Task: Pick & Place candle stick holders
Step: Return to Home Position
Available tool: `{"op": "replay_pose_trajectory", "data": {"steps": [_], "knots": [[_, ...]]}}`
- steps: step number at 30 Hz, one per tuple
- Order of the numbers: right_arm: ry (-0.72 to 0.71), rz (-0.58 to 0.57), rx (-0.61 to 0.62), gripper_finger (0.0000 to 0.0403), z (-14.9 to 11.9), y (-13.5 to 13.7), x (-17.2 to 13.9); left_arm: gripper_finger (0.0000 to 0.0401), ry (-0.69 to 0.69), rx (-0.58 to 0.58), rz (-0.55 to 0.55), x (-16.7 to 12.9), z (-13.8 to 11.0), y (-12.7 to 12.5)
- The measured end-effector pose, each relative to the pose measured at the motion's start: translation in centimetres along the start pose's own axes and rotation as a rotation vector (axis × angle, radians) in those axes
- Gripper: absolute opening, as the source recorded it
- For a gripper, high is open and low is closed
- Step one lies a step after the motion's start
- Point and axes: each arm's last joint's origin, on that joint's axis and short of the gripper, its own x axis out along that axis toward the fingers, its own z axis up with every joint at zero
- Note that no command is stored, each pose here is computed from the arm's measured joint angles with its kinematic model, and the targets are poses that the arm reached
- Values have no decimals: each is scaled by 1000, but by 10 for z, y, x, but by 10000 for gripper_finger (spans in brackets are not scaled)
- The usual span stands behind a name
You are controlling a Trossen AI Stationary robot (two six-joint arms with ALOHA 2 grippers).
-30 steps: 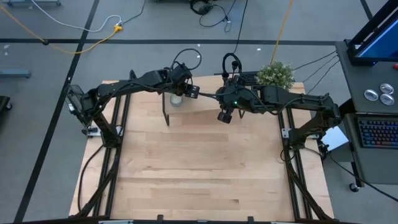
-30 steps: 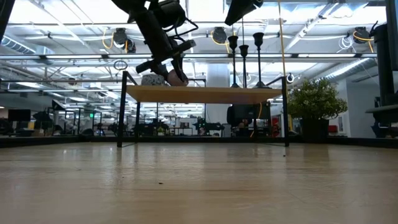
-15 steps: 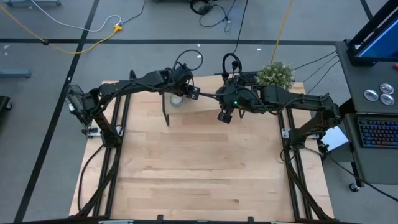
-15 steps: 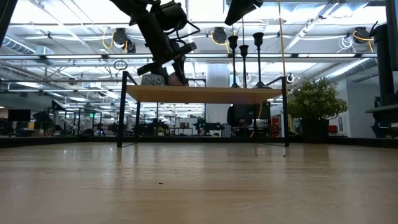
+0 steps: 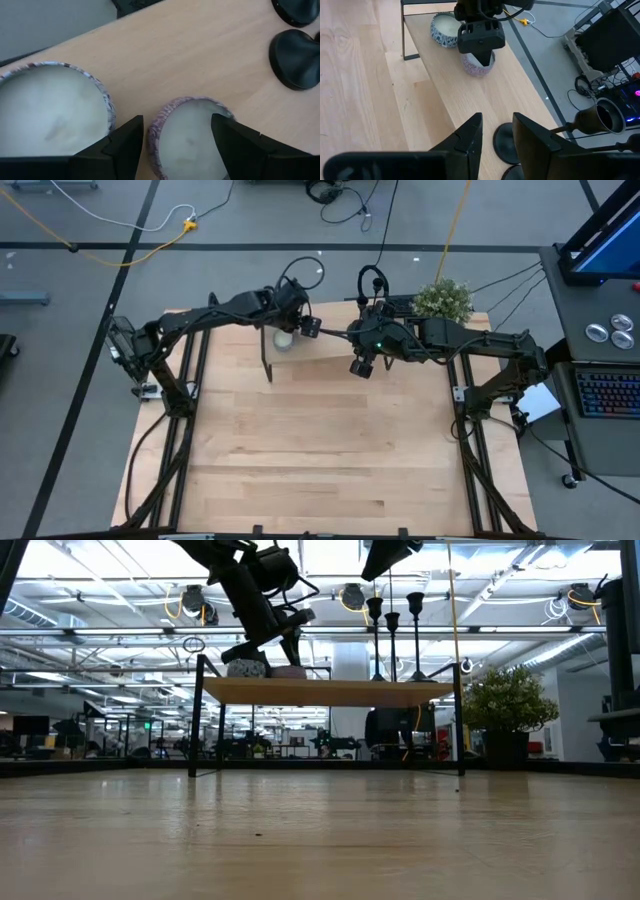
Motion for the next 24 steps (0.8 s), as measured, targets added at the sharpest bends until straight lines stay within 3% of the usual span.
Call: {"op": "replay_pose_trajectory", "data": {"steps": [9, 24], "knots": [[0, 0, 0, 100, 0, 0, 0, 241, 28, -24, -55, -6, 6, 7], [2, 24, -13, 100, 0, 1, 0, 241, -100, 4, -150, -75, 7, 4]]}}
